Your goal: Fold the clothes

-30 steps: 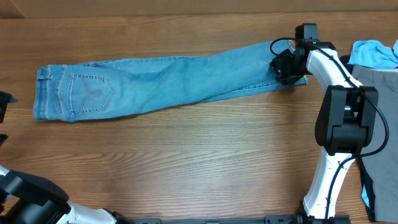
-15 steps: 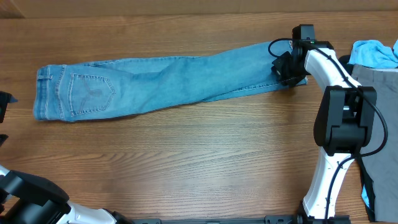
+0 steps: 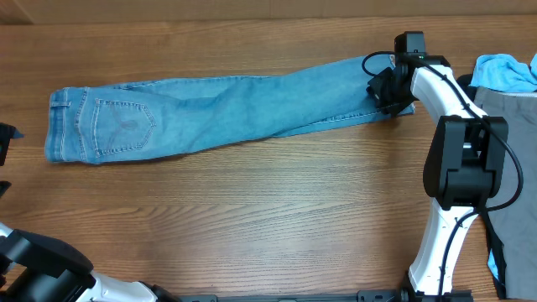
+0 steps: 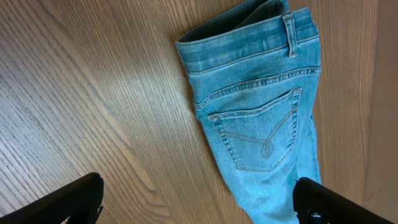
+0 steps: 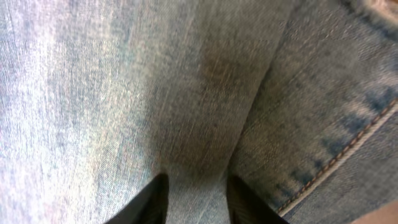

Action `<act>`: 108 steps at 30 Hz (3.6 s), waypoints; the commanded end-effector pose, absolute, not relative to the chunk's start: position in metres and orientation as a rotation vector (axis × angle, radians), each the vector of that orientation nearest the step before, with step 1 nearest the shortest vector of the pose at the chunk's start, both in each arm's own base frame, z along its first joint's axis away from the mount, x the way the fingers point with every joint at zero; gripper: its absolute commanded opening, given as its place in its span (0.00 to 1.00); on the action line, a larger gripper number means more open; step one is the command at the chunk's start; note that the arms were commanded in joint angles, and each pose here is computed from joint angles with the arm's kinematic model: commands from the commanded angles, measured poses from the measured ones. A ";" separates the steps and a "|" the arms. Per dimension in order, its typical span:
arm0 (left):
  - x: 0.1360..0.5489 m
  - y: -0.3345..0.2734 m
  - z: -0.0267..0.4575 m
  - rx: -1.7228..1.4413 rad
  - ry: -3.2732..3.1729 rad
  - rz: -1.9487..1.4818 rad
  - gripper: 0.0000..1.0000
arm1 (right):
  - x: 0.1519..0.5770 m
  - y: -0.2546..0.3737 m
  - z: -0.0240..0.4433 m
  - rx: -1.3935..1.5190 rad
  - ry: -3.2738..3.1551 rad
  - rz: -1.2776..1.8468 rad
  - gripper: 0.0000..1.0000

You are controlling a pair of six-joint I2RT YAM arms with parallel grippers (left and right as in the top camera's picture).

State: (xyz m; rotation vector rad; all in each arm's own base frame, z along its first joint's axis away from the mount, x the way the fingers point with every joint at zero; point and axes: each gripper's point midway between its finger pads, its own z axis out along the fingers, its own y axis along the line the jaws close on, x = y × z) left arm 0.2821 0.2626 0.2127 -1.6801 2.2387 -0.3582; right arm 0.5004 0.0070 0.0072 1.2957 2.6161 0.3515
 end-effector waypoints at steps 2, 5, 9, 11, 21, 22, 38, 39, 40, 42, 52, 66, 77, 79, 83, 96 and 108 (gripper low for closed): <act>0.284 0.261 0.223 -1.658 2.217 -0.361 1.00 | 0.498 -0.004 -0.003 1.314 2.605 0.286 0.25; 0.284 0.261 0.223 -1.658 2.217 -0.361 1.00 | 0.498 -0.004 -0.003 1.314 2.605 0.286 0.18; 0.284 0.261 0.223 -1.658 2.217 -0.361 1.00 | 0.497 -0.004 -0.003 1.316 2.608 0.284 0.18; 0.284 0.261 0.223 -1.658 2.217 -0.361 1.00 | 0.497 -0.004 -0.004 1.318 2.611 0.282 0.15; 0.284 0.261 0.223 -1.658 2.217 -0.361 1.00 | 0.497 -0.004 0.010 1.311 2.597 0.294 0.04; 0.284 0.261 0.223 -1.658 2.217 -0.361 1.00 | 0.498 -0.004 0.014 1.307 2.590 0.298 0.04; 0.284 0.261 0.223 -1.658 2.217 -0.361 1.00 | 0.490 -0.005 0.067 1.285 2.546 0.320 0.04; 0.284 0.261 0.223 -1.658 2.217 -0.361 1.00 | 0.488 -0.005 0.066 1.294 2.553 0.315 0.04; 0.284 0.261 0.223 -1.658 2.217 -0.361 1.00 | 0.485 -0.005 0.065 1.300 2.562 0.309 0.04; 0.284 0.261 0.223 -1.658 2.217 -0.361 1.00 | 0.480 -0.006 0.063 1.316 2.576 0.287 0.04; 0.284 0.261 0.223 -1.658 2.217 -0.361 1.00 | 0.473 -0.006 0.060 1.327 2.598 0.263 0.04; 0.284 0.261 0.223 -1.658 2.217 -0.361 1.00 | 0.478 -0.019 0.075 0.941 2.708 0.157 0.50; 0.284 0.261 0.223 -1.658 2.217 -0.361 1.00 | 0.500 -0.029 0.080 0.765 2.655 0.122 0.53; 0.284 0.261 0.223 -1.658 2.217 -0.361 1.00 | 0.501 -0.031 0.078 0.692 2.670 0.097 0.55; 0.284 0.261 0.223 -1.658 2.217 -0.361 1.00 | 0.493 -0.049 0.088 0.661 2.691 0.067 0.57; 0.285 0.260 0.223 -1.657 2.218 -0.362 1.00 | 0.446 -0.141 0.096 0.957 2.698 0.007 1.00; 0.283 0.263 0.222 -1.668 2.217 -0.331 1.00 | 0.443 -0.150 0.096 0.984 2.687 0.003 1.00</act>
